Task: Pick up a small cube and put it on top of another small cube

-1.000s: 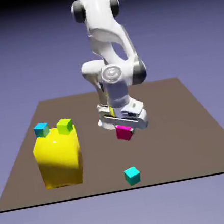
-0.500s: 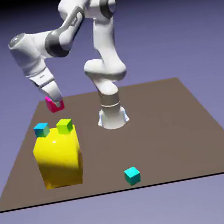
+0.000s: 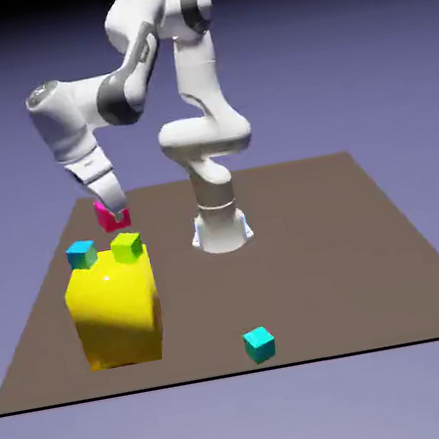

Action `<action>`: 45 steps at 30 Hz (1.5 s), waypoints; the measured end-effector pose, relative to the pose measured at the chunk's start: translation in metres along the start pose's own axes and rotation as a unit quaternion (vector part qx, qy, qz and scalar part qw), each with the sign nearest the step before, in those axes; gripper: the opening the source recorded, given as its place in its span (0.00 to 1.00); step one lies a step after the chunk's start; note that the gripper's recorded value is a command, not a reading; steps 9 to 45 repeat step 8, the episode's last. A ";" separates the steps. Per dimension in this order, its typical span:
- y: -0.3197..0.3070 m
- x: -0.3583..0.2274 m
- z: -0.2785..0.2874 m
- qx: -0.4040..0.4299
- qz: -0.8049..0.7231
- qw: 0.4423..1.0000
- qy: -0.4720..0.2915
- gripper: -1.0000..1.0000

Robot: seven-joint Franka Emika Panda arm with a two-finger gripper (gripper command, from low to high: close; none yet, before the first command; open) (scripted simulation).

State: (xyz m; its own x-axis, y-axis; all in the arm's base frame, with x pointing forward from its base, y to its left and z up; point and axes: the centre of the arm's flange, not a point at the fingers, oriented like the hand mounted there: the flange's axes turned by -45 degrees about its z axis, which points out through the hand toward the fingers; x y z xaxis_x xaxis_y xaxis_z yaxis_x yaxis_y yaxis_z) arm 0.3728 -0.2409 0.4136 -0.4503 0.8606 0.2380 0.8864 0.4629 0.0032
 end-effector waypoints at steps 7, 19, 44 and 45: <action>0.004 -0.002 0.027 0.004 -0.002 1.000 0.008 1.00; 0.004 -0.002 0.027 0.002 -0.002 1.000 0.009 1.00; 0.004 -0.002 0.027 0.002 -0.002 1.000 0.009 1.00; 0.004 -0.002 0.027 0.002 -0.002 1.000 0.009 1.00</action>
